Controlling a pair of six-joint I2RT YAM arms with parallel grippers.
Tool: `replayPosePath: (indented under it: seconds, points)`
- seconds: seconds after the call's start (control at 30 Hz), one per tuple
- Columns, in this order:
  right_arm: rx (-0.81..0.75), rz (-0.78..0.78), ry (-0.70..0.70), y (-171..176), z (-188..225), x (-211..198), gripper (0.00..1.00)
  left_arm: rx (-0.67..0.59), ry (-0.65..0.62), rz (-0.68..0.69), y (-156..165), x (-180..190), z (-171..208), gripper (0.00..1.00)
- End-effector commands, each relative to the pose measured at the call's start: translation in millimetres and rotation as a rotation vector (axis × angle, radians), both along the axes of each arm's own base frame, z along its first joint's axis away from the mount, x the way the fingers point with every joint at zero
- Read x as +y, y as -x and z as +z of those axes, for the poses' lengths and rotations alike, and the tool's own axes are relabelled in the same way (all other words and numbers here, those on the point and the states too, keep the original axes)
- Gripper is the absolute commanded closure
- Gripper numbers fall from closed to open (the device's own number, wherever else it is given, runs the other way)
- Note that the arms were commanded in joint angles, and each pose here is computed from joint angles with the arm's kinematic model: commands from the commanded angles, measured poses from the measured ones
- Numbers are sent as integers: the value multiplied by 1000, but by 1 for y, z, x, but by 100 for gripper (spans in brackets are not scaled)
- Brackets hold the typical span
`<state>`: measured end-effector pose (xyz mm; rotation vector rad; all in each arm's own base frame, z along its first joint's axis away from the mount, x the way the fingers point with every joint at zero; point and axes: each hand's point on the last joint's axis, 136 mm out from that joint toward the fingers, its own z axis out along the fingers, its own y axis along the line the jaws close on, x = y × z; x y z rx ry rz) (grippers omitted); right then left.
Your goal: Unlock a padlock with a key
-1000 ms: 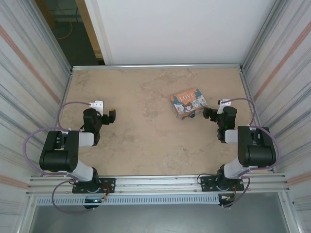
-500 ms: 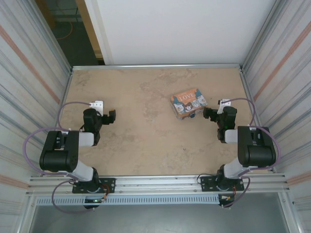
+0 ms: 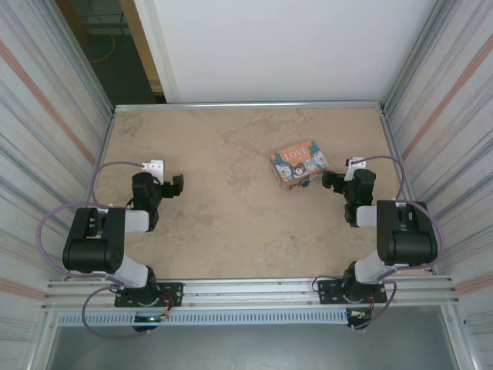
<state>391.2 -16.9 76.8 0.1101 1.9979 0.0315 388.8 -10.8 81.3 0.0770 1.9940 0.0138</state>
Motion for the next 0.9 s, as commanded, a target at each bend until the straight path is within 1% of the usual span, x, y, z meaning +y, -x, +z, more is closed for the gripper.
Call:
replayPosePath:
  seconds: [0.0,0.13,0.23,0.43,0.5,0.57,0.63,0.7,0.73,0.77,0.8,0.87]
  points:
    - [-10,-18,-14,-3,4,-2,0,-33,-13,-6,-7,1,10,1]
    - [-13,17,-9,-3,5,4,0,-38,-20,-57,-6,-8,13,1]
    - [-19,41,11,-2,12,10,0,-53,-43,-68,-3,-13,23,1]
    - [-17,28,1,7,34,10,0,-73,-97,-69,7,-23,60,1]
    - [-9,24,-13,12,42,10,0,-88,-78,-75,10,-31,76,1]
    - [12,21,-26,17,48,10,0,-92,-28,-77,13,-37,91,1]
    - [34,18,-57,22,56,11,0,-75,48,-72,15,-42,103,1]
    - [59,15,-129,26,64,11,0,-17,198,-4,16,-41,111,1]
    - [79,4,-185,28,68,9,0,35,285,5,17,-46,114,1]
    - [101,-6,-243,29,72,7,0,82,361,-14,18,-55,116,1]
    - [117,-3,-287,29,76,7,0,115,411,-45,18,-64,119,1]
    - [148,23,-367,29,82,9,0,170,481,-106,20,-85,123,1]
